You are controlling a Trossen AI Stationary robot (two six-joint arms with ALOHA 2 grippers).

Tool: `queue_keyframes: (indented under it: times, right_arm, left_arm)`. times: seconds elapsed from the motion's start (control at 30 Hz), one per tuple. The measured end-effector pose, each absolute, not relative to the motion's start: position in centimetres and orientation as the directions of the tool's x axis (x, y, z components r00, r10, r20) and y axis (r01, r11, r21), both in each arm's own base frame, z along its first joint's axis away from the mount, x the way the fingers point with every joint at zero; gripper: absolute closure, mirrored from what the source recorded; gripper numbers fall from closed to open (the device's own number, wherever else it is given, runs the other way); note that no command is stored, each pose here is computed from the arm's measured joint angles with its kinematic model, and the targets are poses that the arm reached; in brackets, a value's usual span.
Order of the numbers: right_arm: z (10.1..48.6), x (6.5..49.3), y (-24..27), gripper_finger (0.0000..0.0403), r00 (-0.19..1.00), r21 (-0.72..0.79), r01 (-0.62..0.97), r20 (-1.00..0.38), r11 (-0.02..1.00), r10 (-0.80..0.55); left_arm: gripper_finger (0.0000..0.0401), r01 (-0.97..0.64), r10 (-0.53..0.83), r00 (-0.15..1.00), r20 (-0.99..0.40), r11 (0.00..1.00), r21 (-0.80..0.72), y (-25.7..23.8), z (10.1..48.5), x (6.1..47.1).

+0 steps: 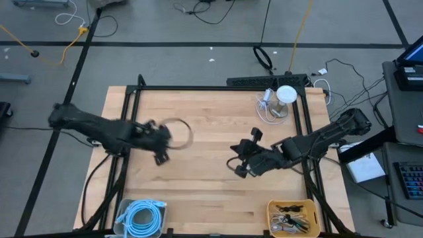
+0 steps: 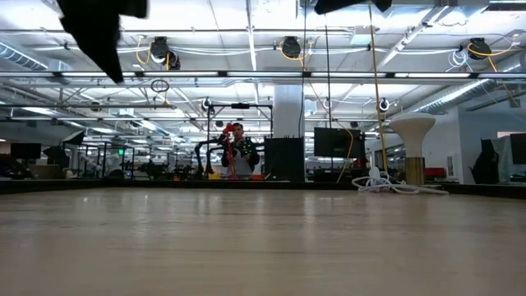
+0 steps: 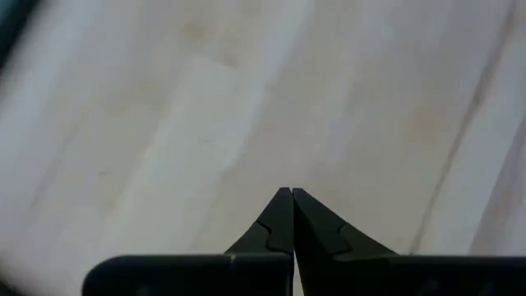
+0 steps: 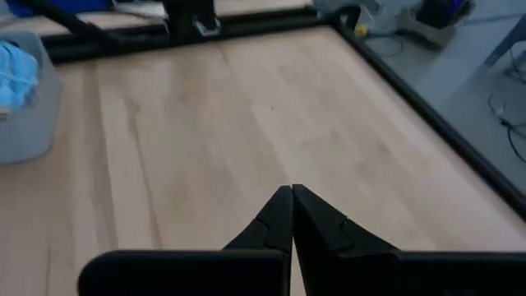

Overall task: Pick & Place USB Port
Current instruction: Return to Home Position

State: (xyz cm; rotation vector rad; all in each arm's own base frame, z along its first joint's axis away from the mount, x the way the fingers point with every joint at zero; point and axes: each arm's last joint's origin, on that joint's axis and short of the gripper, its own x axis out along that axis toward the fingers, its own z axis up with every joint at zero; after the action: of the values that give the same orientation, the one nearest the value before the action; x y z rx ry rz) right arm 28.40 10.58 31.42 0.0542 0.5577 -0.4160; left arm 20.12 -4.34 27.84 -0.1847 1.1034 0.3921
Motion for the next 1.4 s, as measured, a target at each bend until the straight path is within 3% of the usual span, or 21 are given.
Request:
queue_keyframes:
  times: [0.17, 0.33, 0.47, 0.63, 0.83, 1.03, 1.3, 1.4]
  right_arm:
    - [34.0, 26.6, 9.4, 0.0403, 0.807, -0.066, 0.372, -0.47, 0.926, -0.358]
    - [35.8, 23.8, 8.0, 0.0403, 0.863, -0.079, 0.205, -0.456, 0.975, -0.219]
    - [33.6, 20.3, 5.6, 0.0403, 0.906, 0.058, 0.138, -0.411, 0.989, -0.103]
    - [27.6, 15.8, 3.5, 0.0403, 0.978, 0.221, 0.052, -0.207, 0.974, -0.005]
    - [20.8, 12.6, 2.6, 0.0403, 0.999, 0.191, -0.014, -0.035, 0.981, 0.022]
    - [16.5, 11.4, 2.2, 0.0403, 0.997, 0.228, 0.021, -0.076, 0.973, -0.004]
    - [15.7, 11.3, 2.2, 0.0403, 0.989, 0.283, 0.047, -0.146, 0.958, -0.005]
    - [15.0, 11.2, 2.1, 0.0403, 0.978, 0.27, 0.067, -0.21, 0.96, -0.009]
  left_arm:
    - [0.0401, -0.557, 0.293, 0.591, -0.752, 0.822, -0.117, -1.8, 31.5, 12.8]
    - [0.0401, -0.462, 0.223, 0.83, -0.511, 0.789, -0.405, -1.0, 31.3, 8.3]
    - [0.0401, -0.404, 0.199, 0.877, -0.437, 0.798, -0.448, -0.8, 29.0, 7.2]
    - [0.0401, -0.397, 0.178, 0.861, -0.476, 0.82, -0.412, -0.9, 26.3, 7.4]
    - [0.0401, -0.378, 0.163, 0.827, -0.538, 0.87, -0.316, -1.1, 24.1, 7.8]
    - [0.0401, -0.454, 0.192, 0.766, -0.614, 0.838, -0.305, -1.1, 20.9, 8.1]
    - [0.0401, -0.561, 0.213, 0.716, -0.664, 0.743, -0.366, -1.3, 15.0, 8.7]
    - [0.0401, -0.644, 0.27, 0.644, -0.715, 0.696, -0.317, -1.0, 14.0, 8.2]
